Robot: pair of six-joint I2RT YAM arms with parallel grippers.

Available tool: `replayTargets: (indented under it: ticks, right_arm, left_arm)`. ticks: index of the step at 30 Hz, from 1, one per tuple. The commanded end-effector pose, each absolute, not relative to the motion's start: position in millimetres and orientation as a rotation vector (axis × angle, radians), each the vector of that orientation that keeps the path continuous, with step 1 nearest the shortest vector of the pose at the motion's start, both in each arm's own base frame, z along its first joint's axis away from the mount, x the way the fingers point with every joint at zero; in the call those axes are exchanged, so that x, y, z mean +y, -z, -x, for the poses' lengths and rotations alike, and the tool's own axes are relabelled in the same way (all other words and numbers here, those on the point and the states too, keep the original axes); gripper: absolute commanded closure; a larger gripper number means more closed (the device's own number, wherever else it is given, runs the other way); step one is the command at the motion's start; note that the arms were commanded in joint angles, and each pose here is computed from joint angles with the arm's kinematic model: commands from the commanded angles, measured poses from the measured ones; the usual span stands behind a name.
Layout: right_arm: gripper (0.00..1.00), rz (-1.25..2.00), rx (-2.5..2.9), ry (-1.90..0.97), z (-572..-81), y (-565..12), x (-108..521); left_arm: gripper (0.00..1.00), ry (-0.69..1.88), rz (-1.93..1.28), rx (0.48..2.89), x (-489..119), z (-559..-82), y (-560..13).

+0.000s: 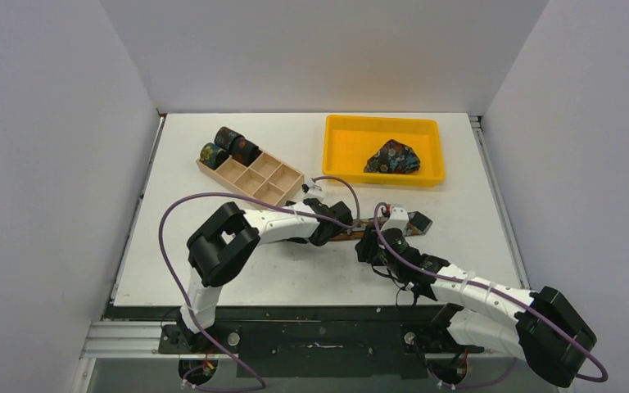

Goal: Roll the ties
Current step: Roll the tie at the center of the board.

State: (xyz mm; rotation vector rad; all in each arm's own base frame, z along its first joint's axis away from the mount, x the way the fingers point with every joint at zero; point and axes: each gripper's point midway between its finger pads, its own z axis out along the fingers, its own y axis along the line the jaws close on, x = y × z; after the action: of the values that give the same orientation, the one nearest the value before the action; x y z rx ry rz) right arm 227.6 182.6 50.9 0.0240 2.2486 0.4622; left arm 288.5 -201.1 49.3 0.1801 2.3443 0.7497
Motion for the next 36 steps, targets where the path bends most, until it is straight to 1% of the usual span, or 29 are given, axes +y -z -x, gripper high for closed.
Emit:
replayTargets:
  ticks: [1,12,16,21,27,30,31,32,34,35,36]
  right_arm:
    - [0.53,-0.066,2.202,-0.46,-234.1,-60.6,178.9]
    - [0.53,-0.071,2.206,-0.463,-232.4,-61.5,178.0]
    - [0.53,-0.064,2.198,-0.463,-232.8,-65.0,177.8]
    - [0.52,-0.059,2.186,-0.437,-235.6,-72.3,174.3]
    - [0.5,-0.002,2.161,-0.404,-245.0,-92.7,177.4]
    - [0.5,0.104,2.121,-0.522,-247.7,-117.1,202.2]
    - [0.5,0.135,2.107,-0.578,-247.4,-124.5,212.3]
    - [0.5,0.173,2.086,-0.651,-246.6,-132.7,225.6]
    - [0.5,0.217,2.059,-0.783,-245.3,-144.0,249.9]
    - [0.5,0.231,2.05,-0.85,-245.2,-147.8,263.1]
    - [0.51,0.238,2.05,-0.899,-246.7,-149.4,274.5]
  left_arm:
    - [0.6,-0.595,-0.147,2.352,-224.8,-295.7,-59.8]
    - [0.58,-0.428,-0.158,2.414,-249.6,-293.5,-42.4]
    - [0.57,-0.364,-0.141,2.402,-252.5,-293.7,-52.1]
    - [0.5,-0.309,-0.103,2.377,-243.8,-292.4,-71.7]
    - [0.48,-0.252,-0.046,2.359,-225.7,-285.1,-96.4]
    - [0.46,-0.195,0.017,2.312,-207.8,-277.1,-123.5]
    - [0.43,-0.184,0.034,2.315,-200.4,-274.5,-122.6]
    - [0.4,-0.108,0.071,2.299,-194.1,-273.5,-135.0]
    - [0.36,0.051,0.116,2.299,-184.7,-271.6,-138.2]
    - [0.33,0.173,0.143,2.28,-183.5,-273.7,-141.9]
    - [0.28,0.267,0.179,2.265,-178.2,-274.9,-138.8]
